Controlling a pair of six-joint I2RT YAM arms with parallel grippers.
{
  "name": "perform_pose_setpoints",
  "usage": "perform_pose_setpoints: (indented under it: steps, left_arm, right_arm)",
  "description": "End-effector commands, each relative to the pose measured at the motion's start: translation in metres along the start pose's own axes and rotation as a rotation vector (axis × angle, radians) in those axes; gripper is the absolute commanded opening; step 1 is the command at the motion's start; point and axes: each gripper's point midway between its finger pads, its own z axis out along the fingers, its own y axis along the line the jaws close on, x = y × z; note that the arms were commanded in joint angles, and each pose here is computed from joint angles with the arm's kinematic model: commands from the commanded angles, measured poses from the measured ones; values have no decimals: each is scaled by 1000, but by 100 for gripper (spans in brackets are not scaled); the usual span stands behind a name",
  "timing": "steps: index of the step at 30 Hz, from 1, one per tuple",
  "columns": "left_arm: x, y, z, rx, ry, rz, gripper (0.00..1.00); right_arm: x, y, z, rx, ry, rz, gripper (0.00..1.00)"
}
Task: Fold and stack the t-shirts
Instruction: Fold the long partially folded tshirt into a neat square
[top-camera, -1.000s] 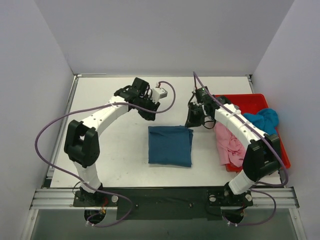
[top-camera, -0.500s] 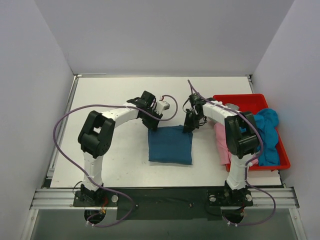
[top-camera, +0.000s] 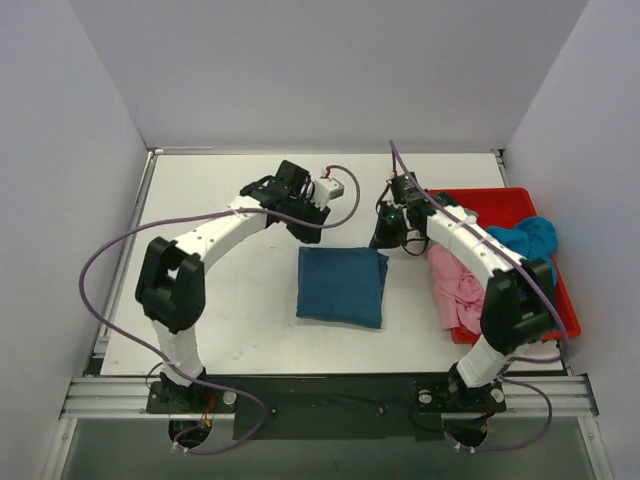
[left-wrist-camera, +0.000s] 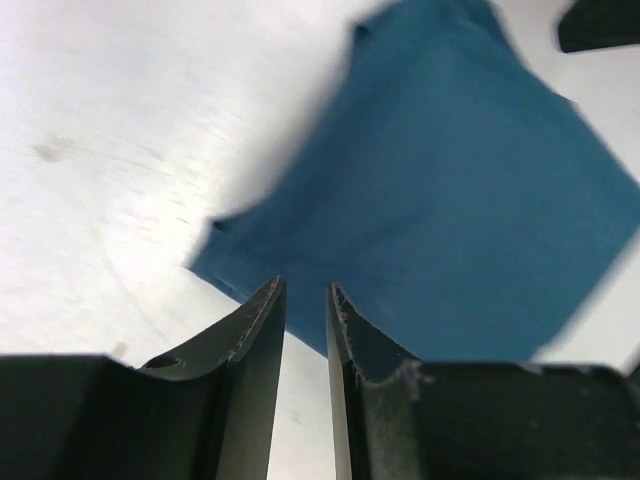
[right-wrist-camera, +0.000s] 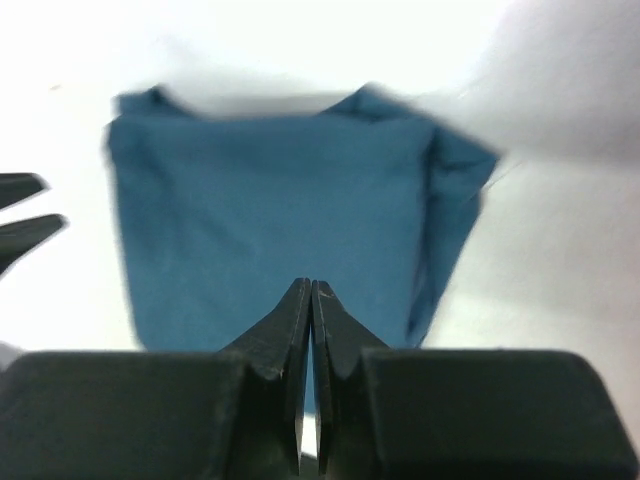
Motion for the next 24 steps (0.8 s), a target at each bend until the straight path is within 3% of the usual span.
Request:
perform_pose_setpoints:
  steps: [1,7,10,14,18,19,24]
  left_arm:
    - [29,-84,-43,213,32,-11,32]
    - [112,-102,-24,258,166,-109,29]
    - [142,-94,-11,220,220,-102,29]
    - [165,-82,7,168,243,-89,30]
    - [147,-75,5,146,222,-66,30]
    - [147,-76,0,147,231,-60,31]
    - [116,-85,-36,185,174,-10,41]
  right_arm:
    - [54,19,-23,-125,54,57,0]
    - [125,26,2,-226,171,132,0]
    - [162,-4,21,-142,249,197,0]
    - [170,-33,29,-36,250,203,0]
    - [153,-29,3,5,255,89,0]
    - [134,-25,-6,15,201,58,0]
    - [97,-44,-38,104,119,11,48]
